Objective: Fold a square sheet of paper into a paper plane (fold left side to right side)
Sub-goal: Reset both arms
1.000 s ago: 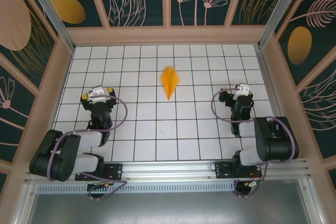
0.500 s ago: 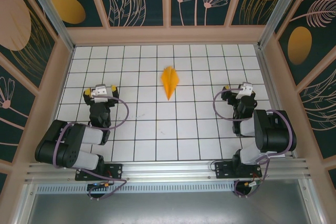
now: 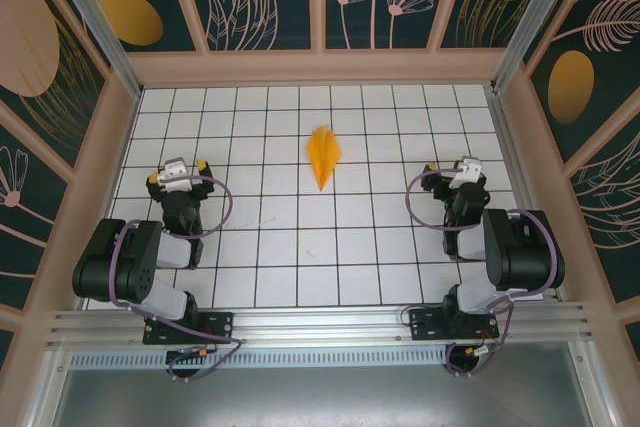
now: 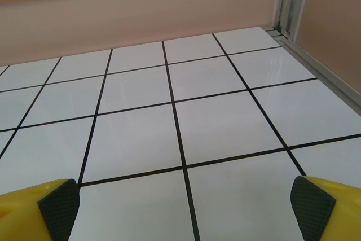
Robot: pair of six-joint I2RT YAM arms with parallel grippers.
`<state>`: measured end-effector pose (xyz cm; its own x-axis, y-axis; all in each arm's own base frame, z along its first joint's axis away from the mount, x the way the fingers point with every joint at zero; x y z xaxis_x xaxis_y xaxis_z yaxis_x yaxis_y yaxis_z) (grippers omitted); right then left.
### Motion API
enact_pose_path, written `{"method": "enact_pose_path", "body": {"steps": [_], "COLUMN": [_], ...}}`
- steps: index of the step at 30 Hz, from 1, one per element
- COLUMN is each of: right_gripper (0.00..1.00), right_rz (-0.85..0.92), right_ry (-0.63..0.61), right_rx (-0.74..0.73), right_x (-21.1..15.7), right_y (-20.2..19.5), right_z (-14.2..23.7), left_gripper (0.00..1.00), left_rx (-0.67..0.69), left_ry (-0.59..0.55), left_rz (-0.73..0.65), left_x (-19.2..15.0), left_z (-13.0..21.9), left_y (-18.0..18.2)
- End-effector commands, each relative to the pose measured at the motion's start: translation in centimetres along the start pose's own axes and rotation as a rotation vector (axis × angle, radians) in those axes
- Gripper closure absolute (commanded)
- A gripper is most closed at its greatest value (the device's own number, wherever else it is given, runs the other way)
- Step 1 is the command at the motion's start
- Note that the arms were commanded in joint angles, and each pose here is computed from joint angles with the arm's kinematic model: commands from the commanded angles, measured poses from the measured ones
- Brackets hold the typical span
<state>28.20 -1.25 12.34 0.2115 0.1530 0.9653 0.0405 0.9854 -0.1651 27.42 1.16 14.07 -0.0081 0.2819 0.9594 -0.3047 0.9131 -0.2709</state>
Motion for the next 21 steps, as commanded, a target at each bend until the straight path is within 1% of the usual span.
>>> {"method": "enact_pose_path", "body": {"steps": [1, 5, 21], "right_gripper": [0.01, 0.01, 0.01], "right_rz": [-0.018, -0.008, -0.008], "right_ry": [-0.06, -0.064, -0.063], "right_rx": [0.011, 0.044, 0.044], "right_x": [1.04, 1.14, 1.16], "right_y": [-0.06, 0.3, 0.27], "right_z": [-0.23, -0.31, -0.33], "left_gripper": [0.02, 0.02, 0.01], "left_rx": [-0.031, -0.026, -0.028], "left_ry": [-0.029, -0.012, -0.019], "left_rz": [0.062, 0.06, 0.059], "left_x": [0.5, 0.44, 0.52], "left_z": [-0.33, -0.42, -0.38], "left_y": [-0.3, -0.29, -0.29]}}
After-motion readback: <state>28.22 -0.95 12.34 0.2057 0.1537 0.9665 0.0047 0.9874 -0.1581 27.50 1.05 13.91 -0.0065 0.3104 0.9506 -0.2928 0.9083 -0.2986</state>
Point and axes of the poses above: each hand's point on the last joint's axis, 136 mm out from that joint toward the fingers, its own z axis back along the fingers, its own y axis along the line the jaws close on, x = y × z, the point moved 9 cm from there along z, back along the fingers, and after that the axes turned 15 degrees about z, right-handed, at the moved point
